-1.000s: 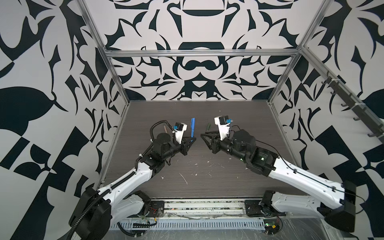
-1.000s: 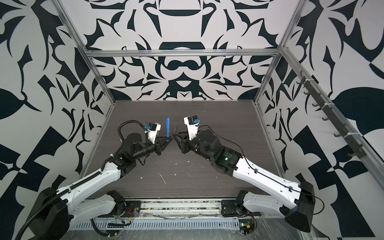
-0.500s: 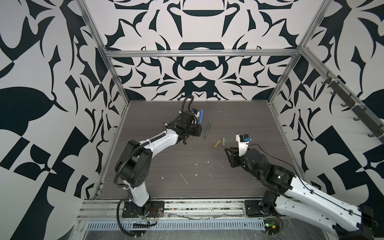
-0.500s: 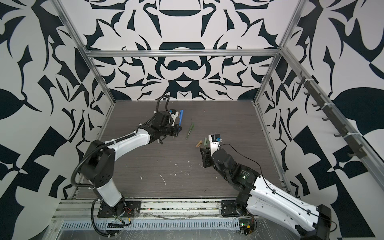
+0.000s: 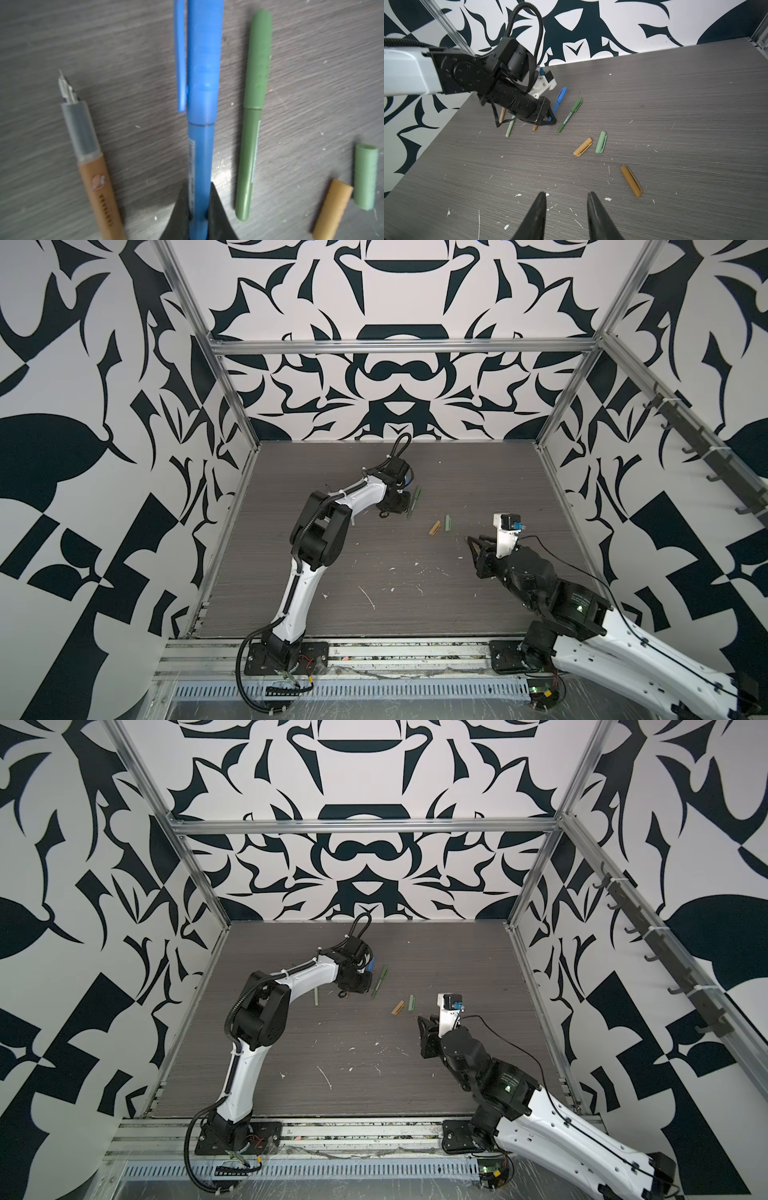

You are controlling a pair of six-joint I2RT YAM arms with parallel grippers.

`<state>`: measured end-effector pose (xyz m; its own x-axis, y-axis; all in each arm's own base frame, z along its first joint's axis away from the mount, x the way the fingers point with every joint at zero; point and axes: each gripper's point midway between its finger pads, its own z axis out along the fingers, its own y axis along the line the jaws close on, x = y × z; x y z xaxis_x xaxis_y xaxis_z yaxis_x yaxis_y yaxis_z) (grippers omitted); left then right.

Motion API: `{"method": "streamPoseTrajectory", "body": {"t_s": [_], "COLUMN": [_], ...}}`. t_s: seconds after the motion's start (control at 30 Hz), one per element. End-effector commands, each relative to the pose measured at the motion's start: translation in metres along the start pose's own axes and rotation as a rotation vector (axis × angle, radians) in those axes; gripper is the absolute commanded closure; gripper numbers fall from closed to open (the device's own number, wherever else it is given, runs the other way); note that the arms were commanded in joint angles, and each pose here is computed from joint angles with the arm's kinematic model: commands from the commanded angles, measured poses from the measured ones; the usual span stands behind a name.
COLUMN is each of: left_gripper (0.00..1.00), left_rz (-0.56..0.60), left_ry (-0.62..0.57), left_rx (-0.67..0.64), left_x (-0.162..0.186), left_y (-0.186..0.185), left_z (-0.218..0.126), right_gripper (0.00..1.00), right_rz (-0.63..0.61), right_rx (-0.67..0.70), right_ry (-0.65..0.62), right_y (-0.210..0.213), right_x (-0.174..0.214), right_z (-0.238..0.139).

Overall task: Insert the pens into the pen caps
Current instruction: 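Lay the capped blue pen on the table with the left gripper and release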

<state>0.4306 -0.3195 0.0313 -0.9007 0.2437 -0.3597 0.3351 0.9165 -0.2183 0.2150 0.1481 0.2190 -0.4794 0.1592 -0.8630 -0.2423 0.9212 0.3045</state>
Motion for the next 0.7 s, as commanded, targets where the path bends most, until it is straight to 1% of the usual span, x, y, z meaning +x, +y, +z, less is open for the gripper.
{"method": "streamPoseTrajectory", "body": {"t_s": [0.0,0.13,0.43,0.53,0.67], "left_gripper": [0.92,0.90,0.83,0.81,0.80], "left_rz": [-0.024,-0.033,-0.017,-0.016,-0.012], "left_ry": [0.100,0.132,0.154,0.166,0.172], "left_rx": [-0.057,-0.066,-0.071,-0.055,-0.041], "left_x": [0.018,0.022,0.022,0.024,0.024], "left_y": [0.010,0.011,0.011,0.006,0.004], "left_z": [0.007,0.013,0.004,0.003,0.004], "right_gripper": [0.64,0.64,0.64,0.64,0.64], "right_rz": [0.000,0.002,0.016,0.019,0.018], "right_rx": [0.011,0.011,-0.006,-0.011,-0.020], "right_ry": [-0.022,-0.018,-0.019,-0.019,-0.009], "right_y": [-0.002,-0.002,0.001,0.002,0.005], "right_x": [-0.004,-0.002,-0.002,-0.002,-0.001], "right_z": [0.001,0.002,0.002,0.003,0.005]}}
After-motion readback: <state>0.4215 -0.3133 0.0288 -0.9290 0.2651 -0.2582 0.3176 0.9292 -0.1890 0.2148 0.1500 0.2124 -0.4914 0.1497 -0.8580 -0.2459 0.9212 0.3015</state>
